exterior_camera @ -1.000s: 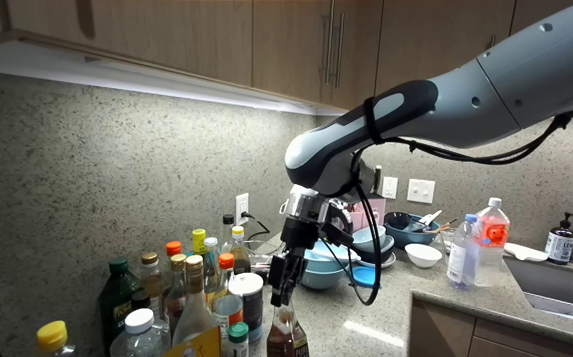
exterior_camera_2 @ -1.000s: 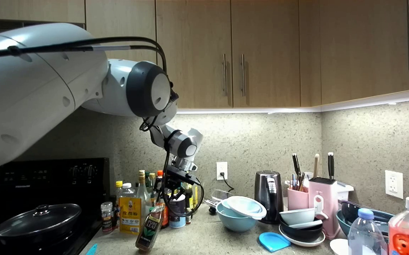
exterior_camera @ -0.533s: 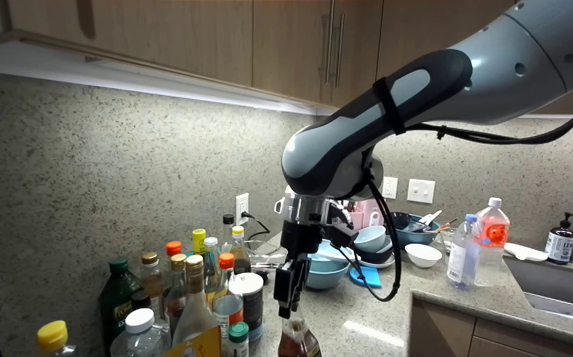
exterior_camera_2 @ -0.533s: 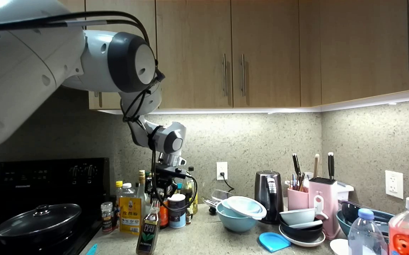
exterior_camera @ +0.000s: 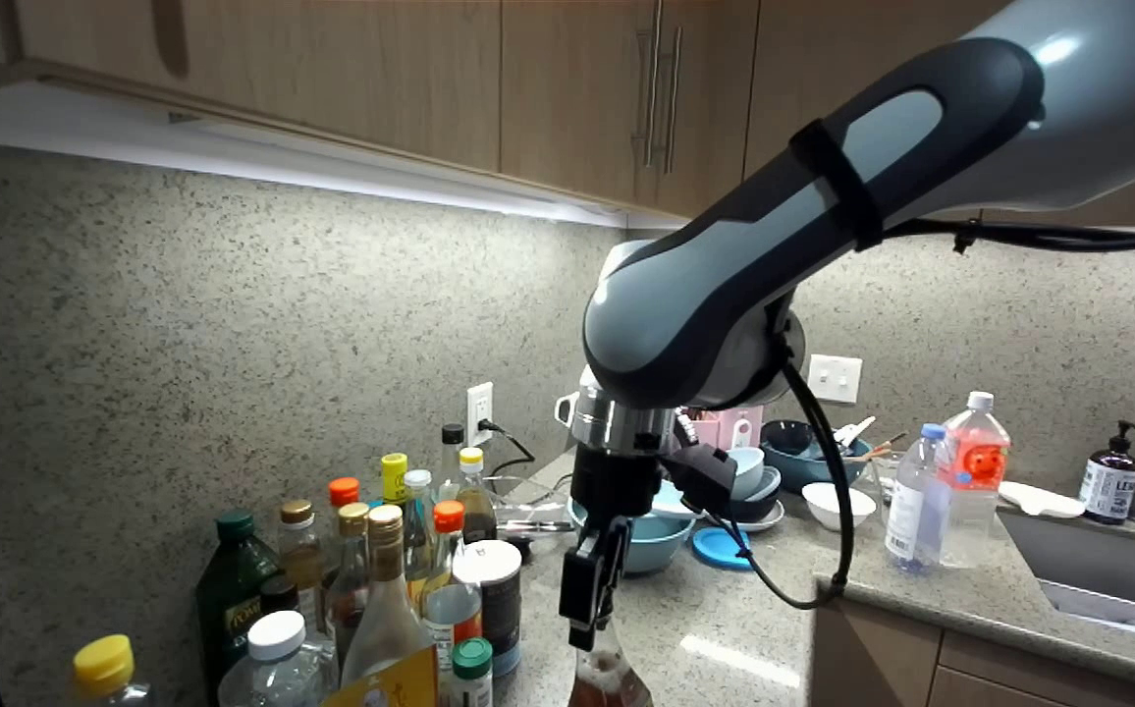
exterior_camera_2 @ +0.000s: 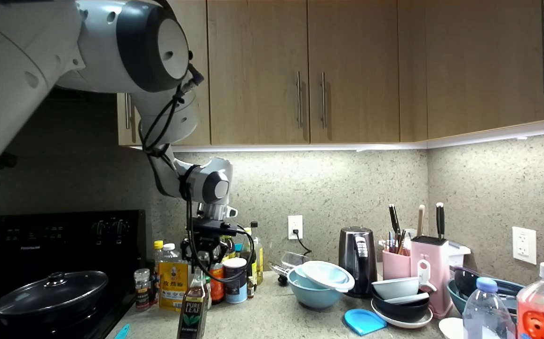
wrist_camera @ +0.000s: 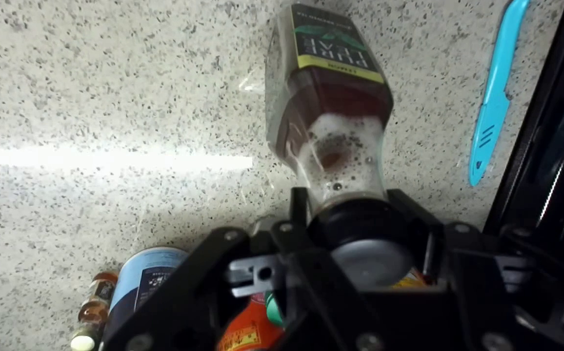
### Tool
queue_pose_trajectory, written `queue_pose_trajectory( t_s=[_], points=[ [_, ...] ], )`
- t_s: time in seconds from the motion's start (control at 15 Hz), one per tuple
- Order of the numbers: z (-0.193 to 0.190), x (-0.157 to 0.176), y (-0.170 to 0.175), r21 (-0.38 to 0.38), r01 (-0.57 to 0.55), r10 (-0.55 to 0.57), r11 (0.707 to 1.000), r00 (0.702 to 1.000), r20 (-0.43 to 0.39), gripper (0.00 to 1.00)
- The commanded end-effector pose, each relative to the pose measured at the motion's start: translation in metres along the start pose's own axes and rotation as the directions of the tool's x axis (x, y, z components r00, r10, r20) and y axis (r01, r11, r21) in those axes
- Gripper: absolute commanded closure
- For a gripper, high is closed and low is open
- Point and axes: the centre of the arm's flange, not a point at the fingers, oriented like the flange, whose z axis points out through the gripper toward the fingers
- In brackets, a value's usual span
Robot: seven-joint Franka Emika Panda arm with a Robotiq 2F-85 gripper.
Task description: Lay the bottle with the black cap down.
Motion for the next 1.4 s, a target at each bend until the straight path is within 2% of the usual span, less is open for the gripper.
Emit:
queue_pose_trajectory(
  t_s=[0.0, 0.2, 0.33, 0.73, 1.33],
  points=[
    [-0.023, -0.032, -0.028, -0.09, 0.041, -0.054, 0.995, 0.987, -0.153, 0.81],
    [-0.028, -0.037, -0.041, -0.162, 0.056, -0.1, 0.985, 0.957, -0.273, 0.81],
    [-0.029, -0.041, -0.049, -0.187, 0.056, -0.112, 0.981, 0.945, -0.306, 0.81],
    [-0.032, -0.06, -0.068, -0.222, 0.071, -0.137, 0.972, 0.944, -0.299, 0.81],
    [-0.045, -0.088, -0.089, -0.241, 0.081, -0.16, 0.967, 0.93, -0.33, 0.81]
  ],
)
